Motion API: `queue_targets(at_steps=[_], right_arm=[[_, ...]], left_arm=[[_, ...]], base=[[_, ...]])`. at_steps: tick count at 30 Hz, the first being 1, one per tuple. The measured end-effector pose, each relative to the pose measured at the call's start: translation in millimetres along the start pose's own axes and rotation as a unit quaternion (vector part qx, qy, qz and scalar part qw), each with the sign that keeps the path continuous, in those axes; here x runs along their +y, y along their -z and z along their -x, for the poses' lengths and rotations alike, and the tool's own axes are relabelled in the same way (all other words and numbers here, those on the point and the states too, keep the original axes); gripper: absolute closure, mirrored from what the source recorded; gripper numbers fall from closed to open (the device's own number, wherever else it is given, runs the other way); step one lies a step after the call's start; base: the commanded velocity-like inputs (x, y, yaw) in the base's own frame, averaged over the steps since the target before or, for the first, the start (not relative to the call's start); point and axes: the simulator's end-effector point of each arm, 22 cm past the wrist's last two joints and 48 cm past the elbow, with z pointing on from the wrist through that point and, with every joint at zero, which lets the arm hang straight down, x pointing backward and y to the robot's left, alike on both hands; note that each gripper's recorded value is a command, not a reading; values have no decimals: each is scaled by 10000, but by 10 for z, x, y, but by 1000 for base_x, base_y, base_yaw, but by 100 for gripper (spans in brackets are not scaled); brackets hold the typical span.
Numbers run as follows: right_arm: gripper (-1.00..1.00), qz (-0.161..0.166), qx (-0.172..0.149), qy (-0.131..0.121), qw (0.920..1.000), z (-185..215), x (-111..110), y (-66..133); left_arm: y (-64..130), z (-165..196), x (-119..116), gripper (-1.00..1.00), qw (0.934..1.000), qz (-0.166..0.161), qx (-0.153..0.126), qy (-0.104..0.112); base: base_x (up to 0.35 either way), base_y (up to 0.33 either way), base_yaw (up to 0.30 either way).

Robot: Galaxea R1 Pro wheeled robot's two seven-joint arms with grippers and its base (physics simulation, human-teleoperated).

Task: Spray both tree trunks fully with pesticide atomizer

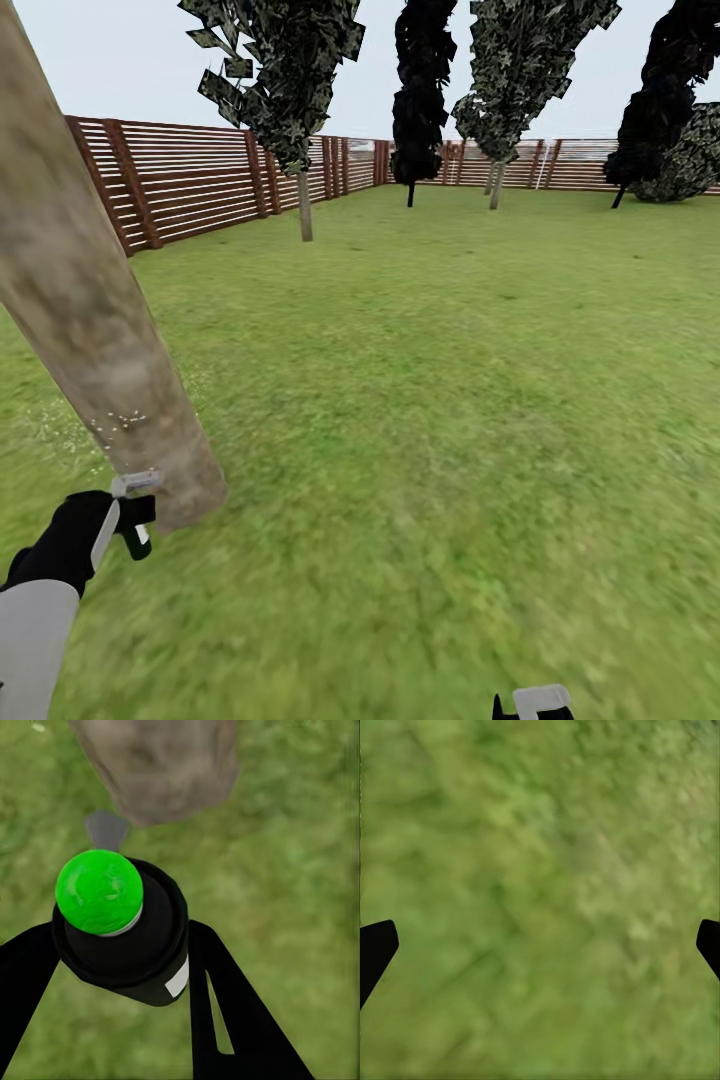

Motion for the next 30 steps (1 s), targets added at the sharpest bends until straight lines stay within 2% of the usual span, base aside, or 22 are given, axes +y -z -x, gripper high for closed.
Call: queue_targets(at_steps=[3,6,9,15,19,20,21,23,30], right_arm=[[-100,-4,-1,-4,10000,1,-2,1],[-100,-5,-1,-7,10000,2,-3,2],[-100,-4,1,-7,10000,1,-2,1],[-100,-5,2,-7,10000,0,-2,-1],[-100,1,4,-4,10000,-3,2,1],[-100,1,3,-1,10000,-3,2,1],[-100,2,1,1,10000,-2,2,1],[-100,2,2,0,10000,-2,2,2],[-100,13,-1,5,10000,0,7,2]], left_arm=[[-11,-22,22,100,10000,21,15,-6],[-25,-101,145,100,9998,165,66,-53],[-57,-291,209,100,9995,224,189,-97],[-61,-304,210,100,9996,189,195,-73],[-45,-253,172,100,9998,136,132,-49],[-46,-220,163,100,9999,131,55,-58],[-55,-148,150,100,9998,119,-139,-71],[-61,-96,144,100,9995,113,-285,-84],[-62,-89,112,100,9994,97,-313,-90]], base=[[167,0,0],[323,0,42],[193,18,233],[11,1,248],[0,-52,32],[0,-238,1],[28,-251,1],[76,-262,0],[85,-266,0]])
